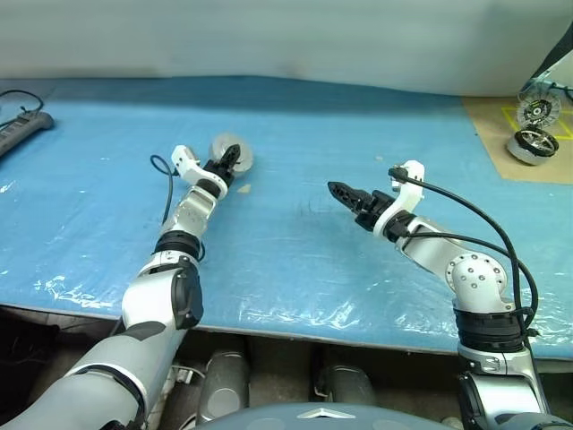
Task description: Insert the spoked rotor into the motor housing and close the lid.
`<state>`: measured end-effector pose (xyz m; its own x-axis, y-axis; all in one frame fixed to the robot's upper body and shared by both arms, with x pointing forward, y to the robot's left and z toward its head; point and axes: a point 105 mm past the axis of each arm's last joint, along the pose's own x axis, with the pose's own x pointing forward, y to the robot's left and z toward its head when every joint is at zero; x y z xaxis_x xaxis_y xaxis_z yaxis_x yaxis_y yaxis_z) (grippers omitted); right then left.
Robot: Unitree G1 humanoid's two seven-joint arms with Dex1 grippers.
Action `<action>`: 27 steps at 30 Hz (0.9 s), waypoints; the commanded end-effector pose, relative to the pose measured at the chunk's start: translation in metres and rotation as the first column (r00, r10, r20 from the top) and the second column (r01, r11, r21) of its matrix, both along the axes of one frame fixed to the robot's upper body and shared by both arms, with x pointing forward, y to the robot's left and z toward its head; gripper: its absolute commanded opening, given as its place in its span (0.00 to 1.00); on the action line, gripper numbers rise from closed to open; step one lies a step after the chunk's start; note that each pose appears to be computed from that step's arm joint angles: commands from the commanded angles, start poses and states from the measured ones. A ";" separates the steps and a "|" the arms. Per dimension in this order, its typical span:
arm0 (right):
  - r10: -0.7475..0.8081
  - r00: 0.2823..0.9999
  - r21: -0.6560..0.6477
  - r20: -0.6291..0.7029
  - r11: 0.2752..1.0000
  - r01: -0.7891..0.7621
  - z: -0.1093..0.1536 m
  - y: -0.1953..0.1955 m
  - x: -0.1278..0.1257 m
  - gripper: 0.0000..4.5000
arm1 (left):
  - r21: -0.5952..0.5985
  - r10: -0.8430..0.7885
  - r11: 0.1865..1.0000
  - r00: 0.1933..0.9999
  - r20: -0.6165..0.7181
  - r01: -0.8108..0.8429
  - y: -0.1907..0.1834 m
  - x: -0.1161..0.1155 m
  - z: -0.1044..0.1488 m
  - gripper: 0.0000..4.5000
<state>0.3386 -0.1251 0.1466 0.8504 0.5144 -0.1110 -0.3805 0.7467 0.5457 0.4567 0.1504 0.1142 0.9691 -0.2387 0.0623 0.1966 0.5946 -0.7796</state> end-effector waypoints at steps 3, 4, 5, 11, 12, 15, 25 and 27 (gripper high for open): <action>-0.024 0.998 0.008 0.050 1.000 0.023 0.008 -0.002 0.000 0.79 | 0.082 0.046 0.995 0.998 0.052 -0.050 0.011 0.006 0.016 0.91; -0.017 0.999 0.001 0.051 1.000 0.017 0.007 -0.001 0.000 0.79 | 0.089 0.035 0.995 0.998 0.056 -0.039 0.010 0.005 0.015 1.00; -0.011 0.998 0.004 0.054 1.000 0.010 0.008 0.001 0.000 0.79 | 0.086 0.021 0.996 0.998 0.064 -0.026 0.009 0.005 0.016 1.00; 0.032 0.997 0.012 0.075 0.999 -0.033 0.010 0.009 -0.002 0.79 | 0.175 0.068 0.981 0.994 0.083 -0.082 0.033 0.006 0.025 1.00; 0.041 0.996 0.014 0.080 0.999 -0.042 0.011 0.011 -0.003 0.79 | 0.206 0.086 0.973 0.992 0.089 -0.103 0.041 0.006 0.027 1.00; 0.052 0.995 0.011 0.087 0.999 -0.053 0.010 0.014 -0.004 0.79 | 0.302 0.093 0.945 0.989 0.115 -0.124 0.057 0.002 0.028 1.00; -0.078 0.954 -0.403 0.288 0.894 0.195 0.003 -0.018 -0.004 0.79 | 0.691 -0.228 0.718 0.909 0.349 -0.086 0.039 -0.036 0.046 1.00; -0.123 0.911 -0.556 0.395 0.757 0.343 -0.001 -0.042 -0.008 0.79 | 0.747 -0.302 0.657 0.872 0.385 -0.102 0.022 -0.056 0.047 1.00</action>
<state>0.3335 -0.1563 0.1288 0.9481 0.2892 -0.1320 -0.2928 0.9562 -0.0078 0.4111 0.1890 0.1377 0.8874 -0.4332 0.1577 0.4411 0.8973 -0.0172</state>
